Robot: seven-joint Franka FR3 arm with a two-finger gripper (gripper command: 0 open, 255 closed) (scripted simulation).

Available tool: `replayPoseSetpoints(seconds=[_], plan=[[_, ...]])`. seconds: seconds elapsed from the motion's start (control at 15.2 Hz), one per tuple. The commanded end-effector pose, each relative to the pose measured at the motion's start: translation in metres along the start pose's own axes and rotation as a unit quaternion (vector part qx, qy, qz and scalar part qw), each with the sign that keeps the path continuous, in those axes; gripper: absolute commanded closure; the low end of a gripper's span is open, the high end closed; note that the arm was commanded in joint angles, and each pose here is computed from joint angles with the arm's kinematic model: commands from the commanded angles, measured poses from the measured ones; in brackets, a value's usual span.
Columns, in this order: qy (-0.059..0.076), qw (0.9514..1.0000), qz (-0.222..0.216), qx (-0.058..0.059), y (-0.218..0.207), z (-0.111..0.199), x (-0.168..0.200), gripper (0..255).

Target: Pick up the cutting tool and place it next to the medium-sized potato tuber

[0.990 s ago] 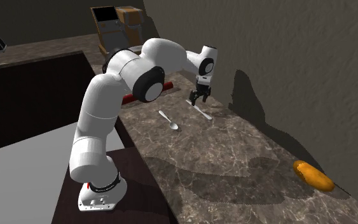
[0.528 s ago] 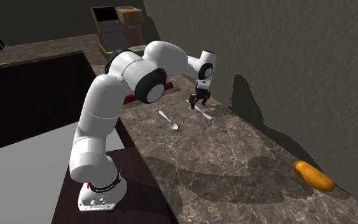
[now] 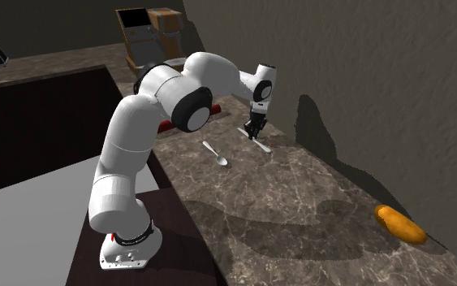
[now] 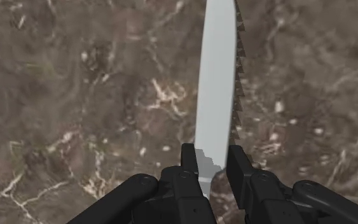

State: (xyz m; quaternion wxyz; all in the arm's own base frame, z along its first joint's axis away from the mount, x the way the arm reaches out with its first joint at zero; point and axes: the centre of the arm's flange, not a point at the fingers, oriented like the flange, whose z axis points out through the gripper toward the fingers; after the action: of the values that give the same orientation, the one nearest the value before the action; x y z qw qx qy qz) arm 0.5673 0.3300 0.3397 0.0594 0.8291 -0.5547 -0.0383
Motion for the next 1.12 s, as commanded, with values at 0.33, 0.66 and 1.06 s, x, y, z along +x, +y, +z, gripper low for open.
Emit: replayPoseSetpoints(seconds=[0.33, 0.66, 1.06], plan=[[0.000, 1.0000, 0.000, -0.002, 0.000, 0.002, 0.000, 255], [0.000, 1.0000, 0.000, -0.002, 0.003, -0.019, 0.000, 255], [0.000, 1.0000, 0.000, -0.002, 0.008, -0.050, 0.000, 255]])
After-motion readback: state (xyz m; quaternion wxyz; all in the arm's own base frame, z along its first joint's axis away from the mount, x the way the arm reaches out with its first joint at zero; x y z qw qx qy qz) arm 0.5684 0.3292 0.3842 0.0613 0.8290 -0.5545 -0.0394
